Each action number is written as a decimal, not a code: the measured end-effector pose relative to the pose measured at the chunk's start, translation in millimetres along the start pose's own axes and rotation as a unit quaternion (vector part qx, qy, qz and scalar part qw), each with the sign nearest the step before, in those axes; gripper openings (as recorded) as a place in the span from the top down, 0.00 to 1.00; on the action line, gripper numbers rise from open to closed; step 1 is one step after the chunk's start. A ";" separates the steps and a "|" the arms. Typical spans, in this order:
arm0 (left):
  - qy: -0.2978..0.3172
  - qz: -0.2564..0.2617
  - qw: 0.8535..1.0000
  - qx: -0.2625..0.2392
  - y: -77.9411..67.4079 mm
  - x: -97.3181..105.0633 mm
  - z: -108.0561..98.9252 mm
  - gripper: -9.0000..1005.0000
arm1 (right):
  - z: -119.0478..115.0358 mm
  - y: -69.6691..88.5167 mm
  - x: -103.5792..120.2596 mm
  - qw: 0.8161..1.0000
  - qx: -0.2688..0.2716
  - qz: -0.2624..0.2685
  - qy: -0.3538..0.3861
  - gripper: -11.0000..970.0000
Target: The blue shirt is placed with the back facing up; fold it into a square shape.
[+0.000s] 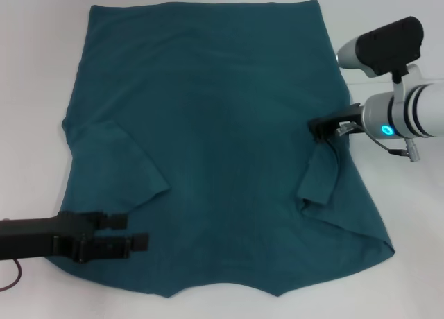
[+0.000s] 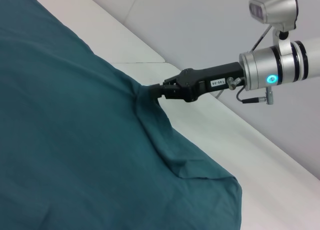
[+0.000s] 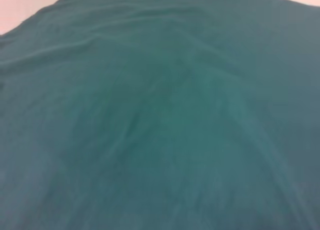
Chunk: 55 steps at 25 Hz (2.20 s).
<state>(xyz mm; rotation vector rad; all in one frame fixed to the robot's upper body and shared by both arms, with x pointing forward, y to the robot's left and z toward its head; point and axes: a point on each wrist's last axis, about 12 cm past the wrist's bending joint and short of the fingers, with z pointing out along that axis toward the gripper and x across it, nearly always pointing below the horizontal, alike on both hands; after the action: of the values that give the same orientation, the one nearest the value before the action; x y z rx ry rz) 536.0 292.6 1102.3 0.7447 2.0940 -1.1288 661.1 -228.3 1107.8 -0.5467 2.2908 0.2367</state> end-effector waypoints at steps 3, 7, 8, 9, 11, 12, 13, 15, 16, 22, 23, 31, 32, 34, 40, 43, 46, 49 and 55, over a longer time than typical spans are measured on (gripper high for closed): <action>0.000 0.001 1.000 -0.001 0.2 0.3 -0.1 0.14 | -0.6 1.3 -6.0 1.000 -0.001 -0.005 -0.006 0.99; 0.000 0.001 1.000 -0.002 0.3 0.8 -0.4 0.14 | -10.6 -0.9 -17.4 1.000 -0.005 -0.008 -0.019 0.99; 0.000 0.000 1.000 -0.002 0.4 0.9 -0.4 0.14 | -14.8 -2.0 -20.3 1.000 -0.007 -0.009 -0.022 0.99; 0.000 0.000 1.000 -0.002 0.4 1.0 -0.5 0.14 | -20.1 -3.2 -23.6 1.000 -0.010 -0.013 -0.023 0.99; 0.000 0.000 1.000 -0.002 0.4 1.2 -0.5 0.14 | -29.4 -5.9 -27.1 1.000 -0.010 -0.020 -0.018 0.99; 0.000 0.000 1.000 -0.002 0.4 1.3 -0.6 0.14 | -35.9 -7.9 -28.7 1.000 -0.006 -0.025 -0.012 0.99; 0.000 0.000 1.000 -0.002 0.4 1.5 -0.7 0.14 | -42.3 -10.6 -29.3 1.000 0.002 -0.030 -0.003 0.99; 0.000 0.000 1.000 -0.003 0.4 1.9 -0.9 0.14 | -51.2 -14.4 -29.7 0.999 0.017 -0.040 0.016 0.99; 0.000 -0.001 1.000 -0.003 0.4 2.0 -0.9 0.14 | -55.4 -16.6 -28.5 0.998 0.028 -0.046 0.032 0.99; -0.001 0.000 1.000 -0.003 0.5 2.2 -1.2 0.14 | -56.7 -24.0 -14.7 0.990 0.077 -0.061 0.100 0.99; -0.001 0.000 1.000 -0.003 0.5 2.1 -1.2 0.14 | -54.4 -24.5 -12.3 0.990 0.079 -0.060 0.103 0.99; -0.001 0.003 1.000 -0.002 0.4 0.3 -0.2 0.14 | -20.9 -23.1 11.9 0.990 0.079 -0.041 0.109 0.99; 0.000 0.003 1.000 -0.002 0.4 0.2 -0.1 0.14 | -18.2 -22.7 13.3 0.990 0.079 -0.041 0.109 0.99; 0.000 0.004 1.000 -0.001 0.3 -0.2 0.1 0.14 | -13.3 -21.8 16.9 0.990 0.081 -0.042 0.108 0.99; 0.003 0.003 1.000 -0.002 0.5 0.3 0.2 0.14 | -6.3 -16.8 20.6 0.992 0.068 -0.039 0.100 0.99; 0.004 0.003 1.000 -0.002 0.6 0.3 0.3 0.14 | -4.6 -12.7 19.1 0.993 0.058 -0.042 0.095 0.99; 0.004 0.003 1.000 -0.003 0.7 0.3 0.3 0.14 | -1.9 -8.0 18.9 0.993 0.049 -0.046 0.096 0.99; 0.004 0.003 1.000 -0.003 0.7 0.3 0.3 0.14 | 2.0 -3.6 18.7 0.993 0.042 -0.049 0.101 0.99; 0.004 0.003 1.000 -0.003 0.8 -0.1 0.3 0.14 | 6.6 8.0 12.9 0.995 0.009 -0.044 0.087 0.98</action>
<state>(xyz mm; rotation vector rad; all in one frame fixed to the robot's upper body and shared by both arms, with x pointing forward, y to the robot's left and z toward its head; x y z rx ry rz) 536.8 292.6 1101.8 0.7536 2.0982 -1.1173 653.6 -223.0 1094.0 -0.6812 2.4261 0.1296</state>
